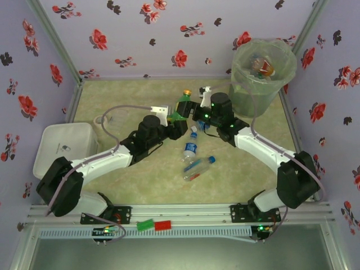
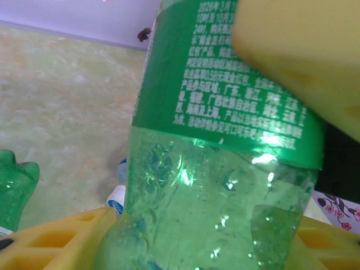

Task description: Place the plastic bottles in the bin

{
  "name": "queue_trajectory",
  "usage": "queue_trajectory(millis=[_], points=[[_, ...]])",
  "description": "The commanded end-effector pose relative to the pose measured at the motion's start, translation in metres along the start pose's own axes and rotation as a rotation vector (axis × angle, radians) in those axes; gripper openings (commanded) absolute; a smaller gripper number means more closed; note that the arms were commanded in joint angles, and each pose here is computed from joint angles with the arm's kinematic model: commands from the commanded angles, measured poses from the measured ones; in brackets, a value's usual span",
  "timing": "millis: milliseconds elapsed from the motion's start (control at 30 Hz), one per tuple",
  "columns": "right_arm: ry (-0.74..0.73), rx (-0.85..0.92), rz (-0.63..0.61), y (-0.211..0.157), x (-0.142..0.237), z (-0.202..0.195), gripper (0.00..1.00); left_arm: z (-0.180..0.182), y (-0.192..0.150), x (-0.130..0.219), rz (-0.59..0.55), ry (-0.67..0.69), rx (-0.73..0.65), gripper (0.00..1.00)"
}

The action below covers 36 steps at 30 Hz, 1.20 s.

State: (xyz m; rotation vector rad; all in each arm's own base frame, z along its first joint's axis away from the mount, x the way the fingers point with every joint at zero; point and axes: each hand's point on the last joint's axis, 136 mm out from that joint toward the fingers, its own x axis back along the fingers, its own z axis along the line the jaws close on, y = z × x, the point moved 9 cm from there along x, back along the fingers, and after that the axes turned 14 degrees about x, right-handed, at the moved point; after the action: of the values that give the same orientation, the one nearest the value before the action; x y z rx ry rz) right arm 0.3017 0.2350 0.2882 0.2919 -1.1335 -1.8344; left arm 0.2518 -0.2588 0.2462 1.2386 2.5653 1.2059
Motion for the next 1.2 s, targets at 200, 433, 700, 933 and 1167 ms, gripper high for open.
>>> queue_trajectory(millis=[200, 433, 700, 933, 1167], points=[[0.02, -0.001, -0.048, 0.002, -0.004, 0.0, 0.46, -0.009, 0.006, -0.001, -0.012, -0.053, -0.013, 0.76], [-0.156, 0.131, -0.084, 0.013, 0.014, -0.005, 0.47, 0.002, 0.005, 0.014, -0.042, 0.03, -0.036, 1.0], [-0.295, 0.257, -0.04, 0.046, 0.037, -0.01, 0.47, 0.015, -0.01, 0.024, -0.022, 0.139, -0.181, 1.0], [-0.431, 0.278, -0.148, 0.103, 0.074, -0.032, 0.46, 0.014, -0.023, 0.027, -0.03, 0.138, -0.243, 1.0], [-0.658, 0.261, -0.319, 0.168, 0.123, -0.063, 0.46, 0.029, -0.027, 0.031, -0.02, 0.192, -0.248, 1.0]])
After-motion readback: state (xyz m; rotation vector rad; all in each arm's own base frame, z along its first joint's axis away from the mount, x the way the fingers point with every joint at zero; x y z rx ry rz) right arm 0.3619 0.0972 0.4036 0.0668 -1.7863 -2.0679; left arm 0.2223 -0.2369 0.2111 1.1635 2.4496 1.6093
